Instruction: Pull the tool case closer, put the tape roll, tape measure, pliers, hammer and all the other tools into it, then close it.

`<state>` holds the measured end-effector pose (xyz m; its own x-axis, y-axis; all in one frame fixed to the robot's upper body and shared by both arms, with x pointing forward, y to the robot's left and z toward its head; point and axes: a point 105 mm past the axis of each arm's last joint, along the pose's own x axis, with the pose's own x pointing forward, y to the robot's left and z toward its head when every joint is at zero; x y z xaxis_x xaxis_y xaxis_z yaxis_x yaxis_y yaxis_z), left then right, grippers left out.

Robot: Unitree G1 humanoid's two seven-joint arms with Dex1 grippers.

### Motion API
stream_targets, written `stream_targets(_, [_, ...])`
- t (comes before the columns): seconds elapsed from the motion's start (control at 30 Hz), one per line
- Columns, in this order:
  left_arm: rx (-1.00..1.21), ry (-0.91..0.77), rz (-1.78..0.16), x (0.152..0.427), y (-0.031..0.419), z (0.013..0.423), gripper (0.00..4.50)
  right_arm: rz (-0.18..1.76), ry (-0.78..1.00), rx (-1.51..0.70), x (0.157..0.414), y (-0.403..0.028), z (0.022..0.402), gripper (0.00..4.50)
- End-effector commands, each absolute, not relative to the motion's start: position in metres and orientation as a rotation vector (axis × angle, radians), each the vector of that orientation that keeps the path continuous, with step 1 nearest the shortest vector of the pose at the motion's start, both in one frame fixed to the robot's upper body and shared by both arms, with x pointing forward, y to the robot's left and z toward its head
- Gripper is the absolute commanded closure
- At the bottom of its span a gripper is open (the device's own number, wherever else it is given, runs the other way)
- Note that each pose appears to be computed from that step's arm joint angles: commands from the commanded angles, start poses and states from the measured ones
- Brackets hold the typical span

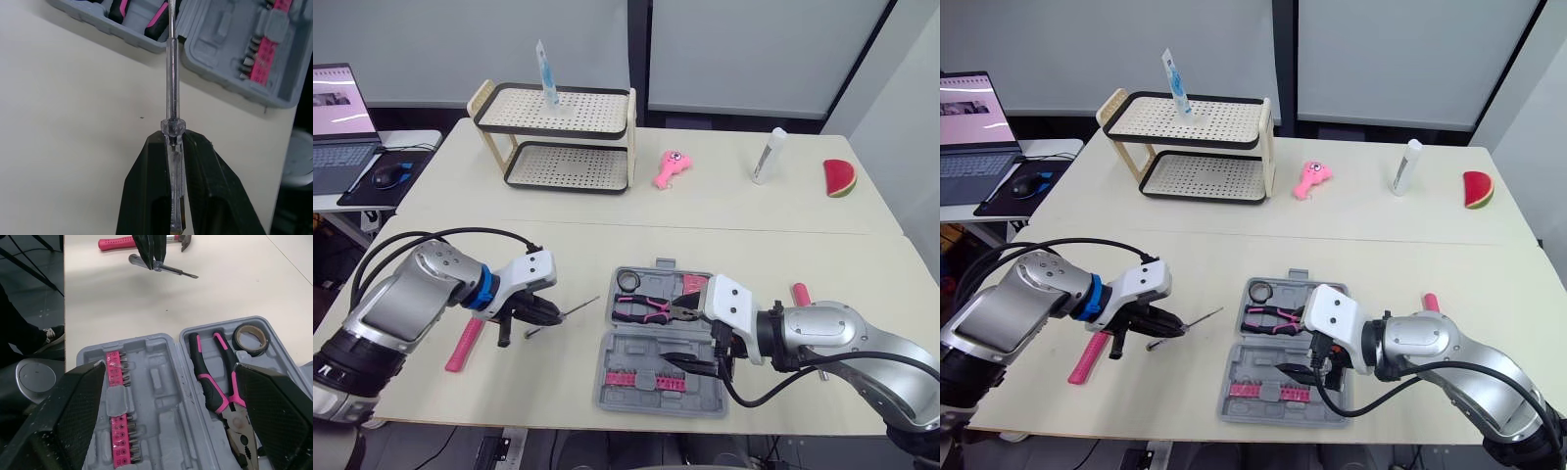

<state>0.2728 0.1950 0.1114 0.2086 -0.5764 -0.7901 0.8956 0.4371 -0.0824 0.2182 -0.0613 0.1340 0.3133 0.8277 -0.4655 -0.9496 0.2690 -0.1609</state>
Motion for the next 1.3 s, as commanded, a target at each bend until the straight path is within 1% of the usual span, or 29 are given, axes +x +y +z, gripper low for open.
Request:
stream_targets(0.03, [0.335, 0.874, -0.922, 0.276, 0.191, 0.116, 4.38, 1.248, 0.272, -0.466, 0.217, -0.057, 0.140, 0.00])
stream_targets(0.23, [0.219, 0.889, -0.712, 0.286, 0.192, 0.105, 4.38, 1.248, 0.270, -0.474, 0.218, -0.057, 0.139, 0.00])
stream_targets(0.53, [0.164, 0.903, -0.504, 0.292, 0.203, 0.083, 4.38, 1.239, 0.245, -0.497, 0.223, -0.053, 0.140, 0.00])
stream_targets(0.83, [0.135, 0.867, -0.462, 0.298, 0.205, 0.073, 4.38, 1.236, 0.244, -0.495, 0.223, -0.054, 0.142, 0.00])
stream_targets(0.9, [0.129, 0.868, -0.457, 0.296, 0.208, 0.071, 3.65, 1.235, 0.246, -0.495, 0.222, -0.055, 0.142, 0.00])
stream_targets(0.93, [0.135, 0.866, -0.459, 0.296, 0.209, 0.069, 3.43, 1.235, 0.246, -0.495, 0.222, -0.055, 0.142, 0.00])
stream_targets(1.07, [0.140, 0.843, -0.469, 0.293, 0.212, 0.067, 2.27, 1.233, 0.247, -0.492, 0.221, -0.055, 0.142, 0.00])
stream_targets(1.1, [0.144, 0.833, -0.473, 0.293, 0.212, 0.068, 1.88, 1.231, 0.246, -0.491, 0.221, -0.056, 0.142, 0.00])
stream_targets(1.13, [0.146, 0.824, -0.474, 0.292, 0.214, 0.069, 1.65, 1.229, 0.244, -0.489, 0.221, -0.056, 0.143, 0.00])
stream_targets(1.2, [0.155, 0.766, -0.483, 0.286, 0.223, 0.081, 0.99, 1.213, 0.225, -0.479, 0.222, -0.057, 0.146, 0.00])
stream_targets(1.3, [0.182, 0.715, -0.523, 0.280, 0.227, 0.089, 0.14, 1.202, 0.211, -0.472, 0.222, -0.058, 0.148, 0.00])
